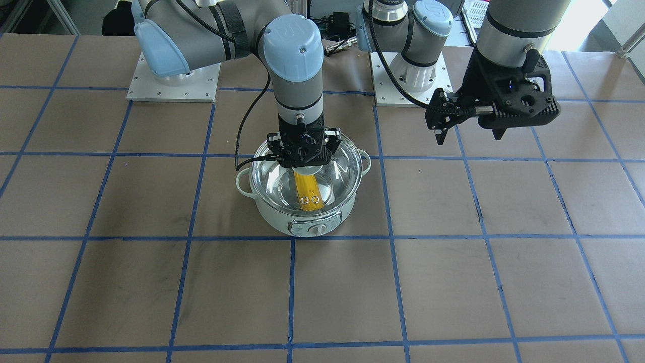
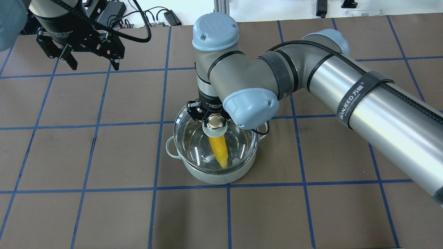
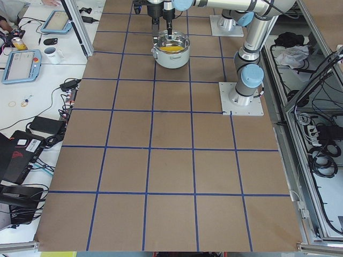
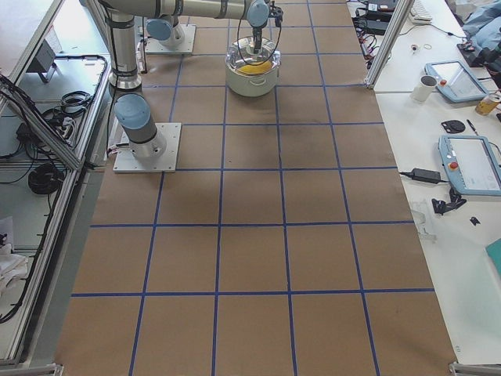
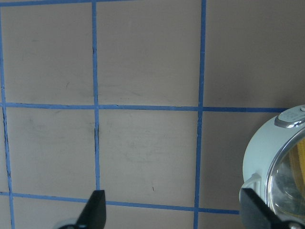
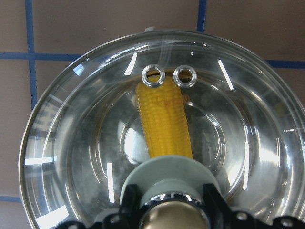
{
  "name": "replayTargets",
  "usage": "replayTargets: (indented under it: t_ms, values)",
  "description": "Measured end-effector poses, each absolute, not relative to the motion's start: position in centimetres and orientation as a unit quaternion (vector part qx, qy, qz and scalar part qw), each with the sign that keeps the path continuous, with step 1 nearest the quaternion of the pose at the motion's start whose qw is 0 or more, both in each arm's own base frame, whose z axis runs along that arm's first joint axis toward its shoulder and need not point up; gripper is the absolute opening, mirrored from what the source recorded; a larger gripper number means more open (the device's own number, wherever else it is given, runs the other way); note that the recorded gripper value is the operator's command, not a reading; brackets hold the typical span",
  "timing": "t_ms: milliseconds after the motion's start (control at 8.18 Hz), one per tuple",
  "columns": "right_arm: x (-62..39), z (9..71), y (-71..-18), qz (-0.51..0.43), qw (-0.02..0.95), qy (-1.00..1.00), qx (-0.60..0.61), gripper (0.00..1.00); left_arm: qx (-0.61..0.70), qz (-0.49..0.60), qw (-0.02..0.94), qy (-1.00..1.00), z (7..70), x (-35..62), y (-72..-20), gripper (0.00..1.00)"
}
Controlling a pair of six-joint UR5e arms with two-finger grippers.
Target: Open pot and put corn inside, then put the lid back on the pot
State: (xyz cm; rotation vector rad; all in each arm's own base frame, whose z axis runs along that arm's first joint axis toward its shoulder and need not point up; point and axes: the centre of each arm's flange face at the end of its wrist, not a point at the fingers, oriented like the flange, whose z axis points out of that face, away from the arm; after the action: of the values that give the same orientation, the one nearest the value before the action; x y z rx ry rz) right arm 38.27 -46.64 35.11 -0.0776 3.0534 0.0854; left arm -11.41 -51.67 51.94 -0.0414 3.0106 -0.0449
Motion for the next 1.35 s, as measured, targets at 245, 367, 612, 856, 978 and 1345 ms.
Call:
replayTargets:
  t_ms: [245,367,612,856,978,1345]
  values:
    - [38.3,35.0,-46.4,0.032,0.040,0.998,-0.025,0.00,-0.011,-0.003,0.064,0.998,50.4,-11.4,-51.4,1.00]
    - [38.4,35.0,-46.4,0.033,0.039,0.998,-0.026,0.00,-0.014,-0.002,0.054,0.998,50.0,-11.6,-51.3,1.00]
    - [38.3,35.0,-46.4,0.030,0.036,0.998,-0.032,0.00,-0.013,-0.004,0.024,1.000,49.9,-12.2,-51.2,1.00]
    - [38.3,35.0,-46.5,0.027,0.036,0.998,-0.041,0.02,-0.010,-0.007,-0.003,1.000,50.1,-12.8,-50.8,1.00]
    - [38.4,35.1,-46.5,0.024,0.037,0.998,-0.045,0.11,-0.011,-0.008,-0.007,1.000,50.3,-12.9,-50.0,1.00]
    - [38.3,35.0,-46.5,0.025,0.035,0.998,-0.047,0.41,-0.013,-0.002,-0.009,1.000,49.4,-13.0,-47.2,1.00]
